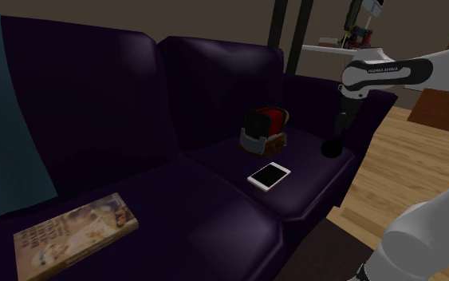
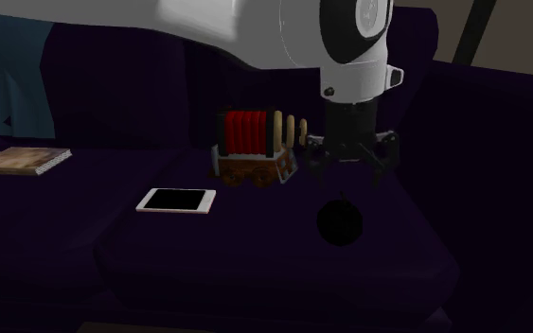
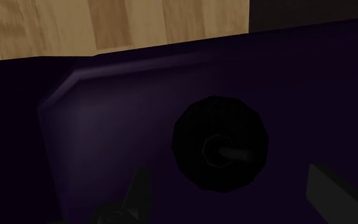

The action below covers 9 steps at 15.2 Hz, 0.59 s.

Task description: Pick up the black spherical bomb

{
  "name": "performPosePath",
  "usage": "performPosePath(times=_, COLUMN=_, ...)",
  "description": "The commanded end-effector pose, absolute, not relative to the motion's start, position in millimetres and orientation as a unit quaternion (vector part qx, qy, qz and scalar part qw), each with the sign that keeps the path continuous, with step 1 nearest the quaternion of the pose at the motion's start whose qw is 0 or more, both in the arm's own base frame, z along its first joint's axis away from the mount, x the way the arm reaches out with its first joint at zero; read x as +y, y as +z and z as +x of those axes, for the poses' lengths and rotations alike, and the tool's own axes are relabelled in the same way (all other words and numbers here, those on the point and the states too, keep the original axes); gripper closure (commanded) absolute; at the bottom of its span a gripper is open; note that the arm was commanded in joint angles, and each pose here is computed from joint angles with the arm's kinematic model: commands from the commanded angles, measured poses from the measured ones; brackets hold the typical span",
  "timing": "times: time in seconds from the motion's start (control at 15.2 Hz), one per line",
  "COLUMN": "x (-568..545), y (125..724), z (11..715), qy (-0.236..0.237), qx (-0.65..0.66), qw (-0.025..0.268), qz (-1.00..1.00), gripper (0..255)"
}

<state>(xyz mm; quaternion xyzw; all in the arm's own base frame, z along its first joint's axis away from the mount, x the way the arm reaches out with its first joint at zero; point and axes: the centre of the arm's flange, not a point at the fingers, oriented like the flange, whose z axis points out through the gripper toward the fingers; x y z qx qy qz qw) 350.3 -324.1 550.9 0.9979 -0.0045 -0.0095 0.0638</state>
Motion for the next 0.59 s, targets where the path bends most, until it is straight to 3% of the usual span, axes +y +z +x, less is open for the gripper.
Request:
performPosePath(times=0.0, x=-327, y=540, z=351, qy=-0.010, qx=-0.004, qw=0.065, qz=0.998, gripper=0)
performPosePath(times=0.46, x=-327, y=516, z=351, qy=-0.010, qx=-0.004, qw=0.065, qz=0.998, gripper=0)
performPosePath(times=0.53, x=-327, y=516, z=351, qy=-0.010, qx=-0.004, qw=0.065, qz=0.998, gripper=255)
